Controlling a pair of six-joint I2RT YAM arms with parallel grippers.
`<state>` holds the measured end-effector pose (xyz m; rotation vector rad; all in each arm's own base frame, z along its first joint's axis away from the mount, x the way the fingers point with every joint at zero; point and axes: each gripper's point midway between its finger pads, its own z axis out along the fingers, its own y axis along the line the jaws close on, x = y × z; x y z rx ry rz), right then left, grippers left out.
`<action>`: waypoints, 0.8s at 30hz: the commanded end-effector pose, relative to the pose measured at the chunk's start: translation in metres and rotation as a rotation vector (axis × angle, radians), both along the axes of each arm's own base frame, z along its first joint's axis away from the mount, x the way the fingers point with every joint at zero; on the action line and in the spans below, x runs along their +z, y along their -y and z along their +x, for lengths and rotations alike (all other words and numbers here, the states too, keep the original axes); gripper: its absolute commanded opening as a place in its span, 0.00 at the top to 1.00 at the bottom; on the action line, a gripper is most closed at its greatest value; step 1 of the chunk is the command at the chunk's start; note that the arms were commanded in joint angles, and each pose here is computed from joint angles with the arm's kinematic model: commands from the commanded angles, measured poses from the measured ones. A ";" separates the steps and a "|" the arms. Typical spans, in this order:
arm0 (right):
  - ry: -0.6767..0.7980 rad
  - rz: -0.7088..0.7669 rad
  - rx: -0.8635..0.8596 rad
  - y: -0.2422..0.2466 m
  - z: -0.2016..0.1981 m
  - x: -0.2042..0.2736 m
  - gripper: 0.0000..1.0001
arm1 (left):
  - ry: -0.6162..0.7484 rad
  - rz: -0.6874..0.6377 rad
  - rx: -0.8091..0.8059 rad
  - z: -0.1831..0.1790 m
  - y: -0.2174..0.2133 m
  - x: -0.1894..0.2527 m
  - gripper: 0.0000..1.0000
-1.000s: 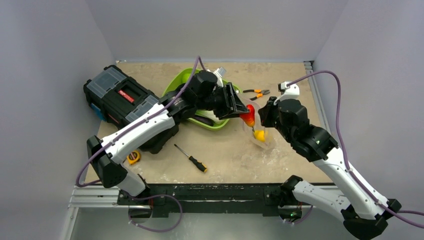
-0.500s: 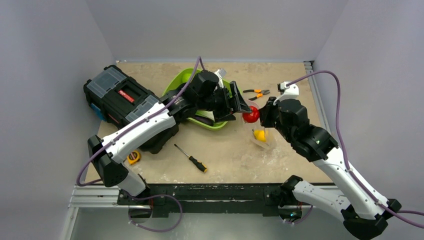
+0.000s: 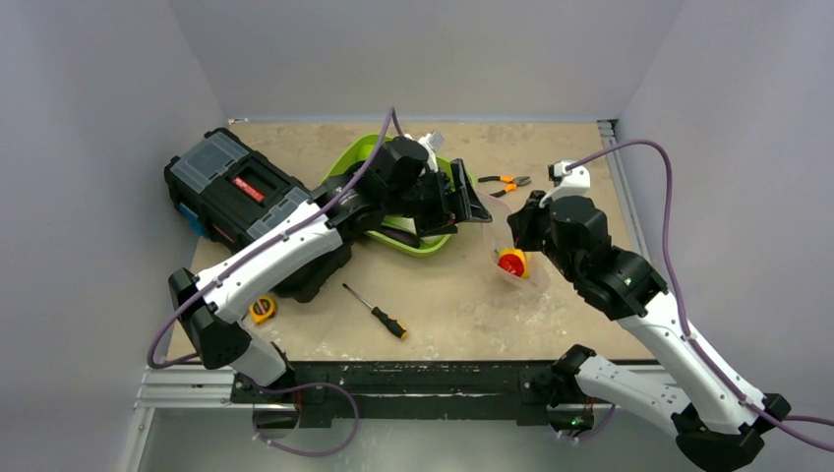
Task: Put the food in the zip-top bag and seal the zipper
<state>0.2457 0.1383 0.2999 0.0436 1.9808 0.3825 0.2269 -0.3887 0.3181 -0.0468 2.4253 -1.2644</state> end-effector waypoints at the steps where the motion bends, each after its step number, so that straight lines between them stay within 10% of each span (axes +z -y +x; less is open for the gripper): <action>1: 0.067 0.033 -0.018 0.003 0.003 0.021 1.00 | 0.183 0.043 0.044 0.003 -0.031 0.035 0.16; 11: 0.069 0.008 -0.055 0.015 -0.001 0.020 1.00 | 0.392 0.192 0.321 0.033 -0.104 0.026 0.00; 24: 0.032 -0.018 -0.063 0.025 -0.012 0.014 1.00 | 0.336 0.272 0.180 0.085 -0.084 -0.041 0.08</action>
